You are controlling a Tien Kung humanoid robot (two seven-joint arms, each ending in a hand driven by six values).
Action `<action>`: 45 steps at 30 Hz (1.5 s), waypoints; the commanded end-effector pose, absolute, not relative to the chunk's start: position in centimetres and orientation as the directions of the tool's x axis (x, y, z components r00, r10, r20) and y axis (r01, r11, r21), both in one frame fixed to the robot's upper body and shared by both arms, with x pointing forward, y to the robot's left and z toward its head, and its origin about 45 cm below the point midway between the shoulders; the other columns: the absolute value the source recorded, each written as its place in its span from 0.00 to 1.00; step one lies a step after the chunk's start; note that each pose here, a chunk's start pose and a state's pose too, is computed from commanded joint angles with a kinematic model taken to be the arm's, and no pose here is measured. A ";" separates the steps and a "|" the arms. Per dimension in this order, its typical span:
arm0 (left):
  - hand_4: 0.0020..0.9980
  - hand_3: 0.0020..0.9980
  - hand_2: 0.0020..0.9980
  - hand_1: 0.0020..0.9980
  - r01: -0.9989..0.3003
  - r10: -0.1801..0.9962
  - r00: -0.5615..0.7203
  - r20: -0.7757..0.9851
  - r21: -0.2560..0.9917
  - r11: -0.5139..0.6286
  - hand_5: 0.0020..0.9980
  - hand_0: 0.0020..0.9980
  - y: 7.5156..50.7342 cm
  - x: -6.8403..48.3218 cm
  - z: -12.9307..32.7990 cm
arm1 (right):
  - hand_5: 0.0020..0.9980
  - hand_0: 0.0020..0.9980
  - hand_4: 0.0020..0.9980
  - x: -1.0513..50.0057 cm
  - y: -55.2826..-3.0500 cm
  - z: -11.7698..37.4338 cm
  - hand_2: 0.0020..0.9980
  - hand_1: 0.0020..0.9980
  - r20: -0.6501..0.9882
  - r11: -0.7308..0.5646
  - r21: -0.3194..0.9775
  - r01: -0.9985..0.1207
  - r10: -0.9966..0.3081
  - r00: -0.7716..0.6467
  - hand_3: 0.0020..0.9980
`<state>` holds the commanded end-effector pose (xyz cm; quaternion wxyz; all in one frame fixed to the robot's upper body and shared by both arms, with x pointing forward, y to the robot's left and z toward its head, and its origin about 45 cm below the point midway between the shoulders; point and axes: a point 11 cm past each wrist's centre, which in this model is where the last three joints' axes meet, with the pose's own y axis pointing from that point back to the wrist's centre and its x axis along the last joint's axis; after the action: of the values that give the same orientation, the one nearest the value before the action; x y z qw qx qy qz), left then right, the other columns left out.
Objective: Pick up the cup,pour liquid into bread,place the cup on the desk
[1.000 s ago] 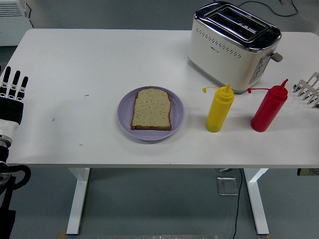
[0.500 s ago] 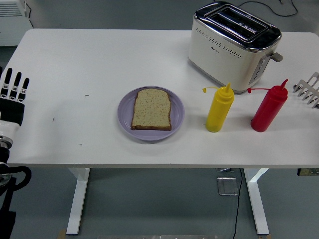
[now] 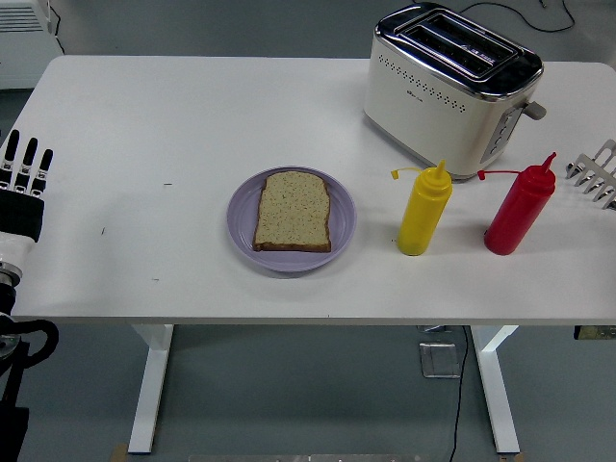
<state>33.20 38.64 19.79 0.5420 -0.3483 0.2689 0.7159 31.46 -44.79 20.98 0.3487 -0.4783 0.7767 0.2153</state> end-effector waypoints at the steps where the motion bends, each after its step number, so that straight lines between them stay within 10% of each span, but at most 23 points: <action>1: 0.54 0.75 0.83 0.80 -0.963 0.588 -0.170 -0.790 0.007 -0.268 1.00 0.80 38.6 33.2 19.8 | 0.37 0.82 0.65 31.5 -44.8 21.0 0.79 0.75 -0.748 0.449 0.001 -0.893 -0.593 -0.299 0.81; 45: 0.53 0.75 0.83 0.80 -0.964 0.586 -0.167 -0.793 0.005 -0.266 1.00 0.80 38.6 33.3 19.8 | 0.35 0.82 0.63 31.6 -44.6 20.7 0.79 0.75 -0.718 0.420 0.033 -0.907 -0.621 -0.314 0.80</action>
<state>33.33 38.57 19.84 0.5423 -0.3502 0.2696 0.7146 31.64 -44.62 20.71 0.3204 -0.4903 0.7792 0.2230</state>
